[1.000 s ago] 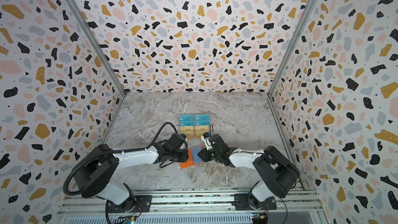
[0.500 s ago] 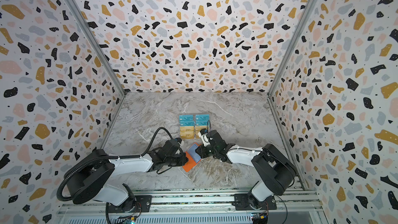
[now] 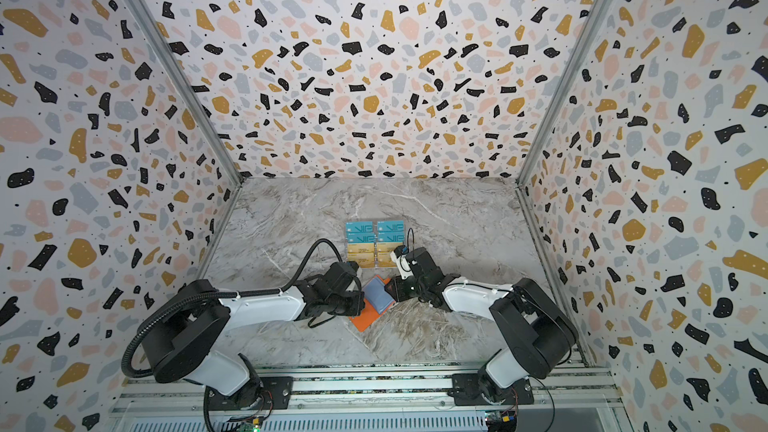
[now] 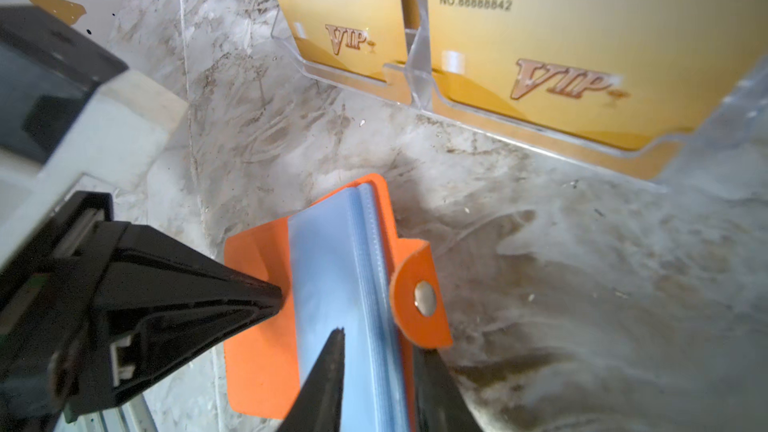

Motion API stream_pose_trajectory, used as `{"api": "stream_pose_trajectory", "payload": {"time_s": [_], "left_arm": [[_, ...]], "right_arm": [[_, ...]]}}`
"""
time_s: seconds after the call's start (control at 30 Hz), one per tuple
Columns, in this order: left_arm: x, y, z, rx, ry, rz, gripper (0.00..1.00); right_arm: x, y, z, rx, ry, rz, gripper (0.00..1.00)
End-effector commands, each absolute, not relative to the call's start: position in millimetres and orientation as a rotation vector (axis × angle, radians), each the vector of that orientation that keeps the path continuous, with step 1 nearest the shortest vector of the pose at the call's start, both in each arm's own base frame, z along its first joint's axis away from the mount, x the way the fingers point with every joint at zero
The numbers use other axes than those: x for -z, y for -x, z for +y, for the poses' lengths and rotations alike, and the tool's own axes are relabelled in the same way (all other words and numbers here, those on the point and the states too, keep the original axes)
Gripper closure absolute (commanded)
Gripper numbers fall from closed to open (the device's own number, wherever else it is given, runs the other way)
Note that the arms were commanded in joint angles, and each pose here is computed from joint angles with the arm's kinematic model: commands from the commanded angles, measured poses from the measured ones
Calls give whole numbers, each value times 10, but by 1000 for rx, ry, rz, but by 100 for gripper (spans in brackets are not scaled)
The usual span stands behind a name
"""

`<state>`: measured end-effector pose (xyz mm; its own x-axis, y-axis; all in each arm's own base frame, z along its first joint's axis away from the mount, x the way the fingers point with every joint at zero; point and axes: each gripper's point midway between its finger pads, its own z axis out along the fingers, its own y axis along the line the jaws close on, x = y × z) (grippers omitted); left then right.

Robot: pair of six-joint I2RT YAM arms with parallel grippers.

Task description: Put the credit cards into the card holder

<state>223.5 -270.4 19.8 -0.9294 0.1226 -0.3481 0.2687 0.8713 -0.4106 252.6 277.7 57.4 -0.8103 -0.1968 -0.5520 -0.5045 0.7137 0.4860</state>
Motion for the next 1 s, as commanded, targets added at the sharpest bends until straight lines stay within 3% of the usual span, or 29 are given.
{"api": "stream_pose_trajectory", "payload": {"time_s": [0.0, 0.7, 0.97], "left_arm": [[0, -2203, -2518, 481, -396, 2802, 93], [-25, -2377, -2729, 501, -543, 2807, 92], [-302, -2445, -2855, 615, -463, 2747, 82]], "right_arm": [[-610, -2512, 2790, -887, 572, 2449, 68], [-376, -2006, 2695, -1020, 492, 2577, 74], [-662, -2096, 2692, -970, 504, 2530, 73]]}}
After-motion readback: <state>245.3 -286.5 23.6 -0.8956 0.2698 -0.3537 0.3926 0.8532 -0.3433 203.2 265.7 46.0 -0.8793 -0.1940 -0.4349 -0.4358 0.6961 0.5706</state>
